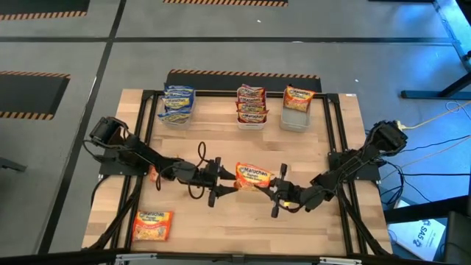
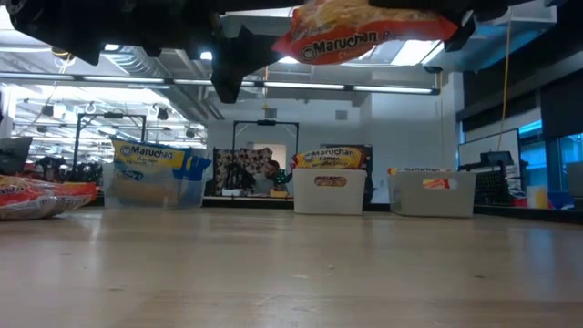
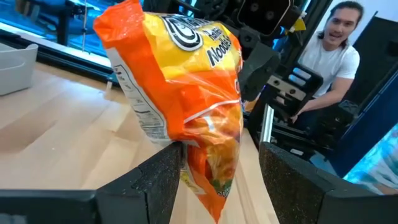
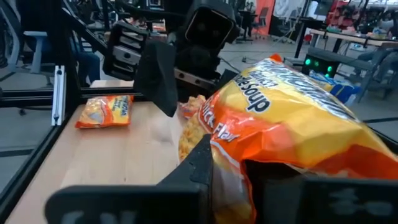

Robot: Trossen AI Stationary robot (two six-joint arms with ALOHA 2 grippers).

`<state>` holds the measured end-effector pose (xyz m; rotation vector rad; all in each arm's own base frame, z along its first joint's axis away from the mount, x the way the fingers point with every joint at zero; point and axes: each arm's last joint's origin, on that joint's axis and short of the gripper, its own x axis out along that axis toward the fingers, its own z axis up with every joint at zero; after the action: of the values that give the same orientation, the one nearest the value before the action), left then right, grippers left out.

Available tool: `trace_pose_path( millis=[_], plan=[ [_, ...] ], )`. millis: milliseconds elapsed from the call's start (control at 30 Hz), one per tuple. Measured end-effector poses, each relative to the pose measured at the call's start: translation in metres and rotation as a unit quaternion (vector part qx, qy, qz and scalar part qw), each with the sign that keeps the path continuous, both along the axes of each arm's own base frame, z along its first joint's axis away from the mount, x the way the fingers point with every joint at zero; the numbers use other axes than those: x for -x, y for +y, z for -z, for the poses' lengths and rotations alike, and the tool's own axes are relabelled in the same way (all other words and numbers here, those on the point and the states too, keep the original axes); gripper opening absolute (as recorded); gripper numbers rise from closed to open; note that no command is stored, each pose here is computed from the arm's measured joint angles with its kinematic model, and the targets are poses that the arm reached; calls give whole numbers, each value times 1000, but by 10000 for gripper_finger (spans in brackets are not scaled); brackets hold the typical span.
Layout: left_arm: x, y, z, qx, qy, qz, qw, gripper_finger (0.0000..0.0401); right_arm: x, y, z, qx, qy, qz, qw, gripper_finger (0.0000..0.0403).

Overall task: Sort Maruchan noodles
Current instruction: Put the orange noodle pack into the gray bin

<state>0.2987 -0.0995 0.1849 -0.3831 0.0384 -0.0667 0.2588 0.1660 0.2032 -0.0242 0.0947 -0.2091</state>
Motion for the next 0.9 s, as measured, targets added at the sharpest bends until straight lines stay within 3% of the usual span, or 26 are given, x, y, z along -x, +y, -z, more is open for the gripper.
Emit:
trace_pose_path(
  millis=[467,733,900],
  plan=[
    [-3,10,0,14,0,-11,1000,211,4,7,-4,11,-13,-16,1000,30],
    [-3,8,-6,32,-26,53,998,211,-8,-3,0,8,-10,-41,999,30],
    [-3,6,-7,32,-30,62,997,211,-18,-7,-4,19,-13,-30,999,30]
  ],
)
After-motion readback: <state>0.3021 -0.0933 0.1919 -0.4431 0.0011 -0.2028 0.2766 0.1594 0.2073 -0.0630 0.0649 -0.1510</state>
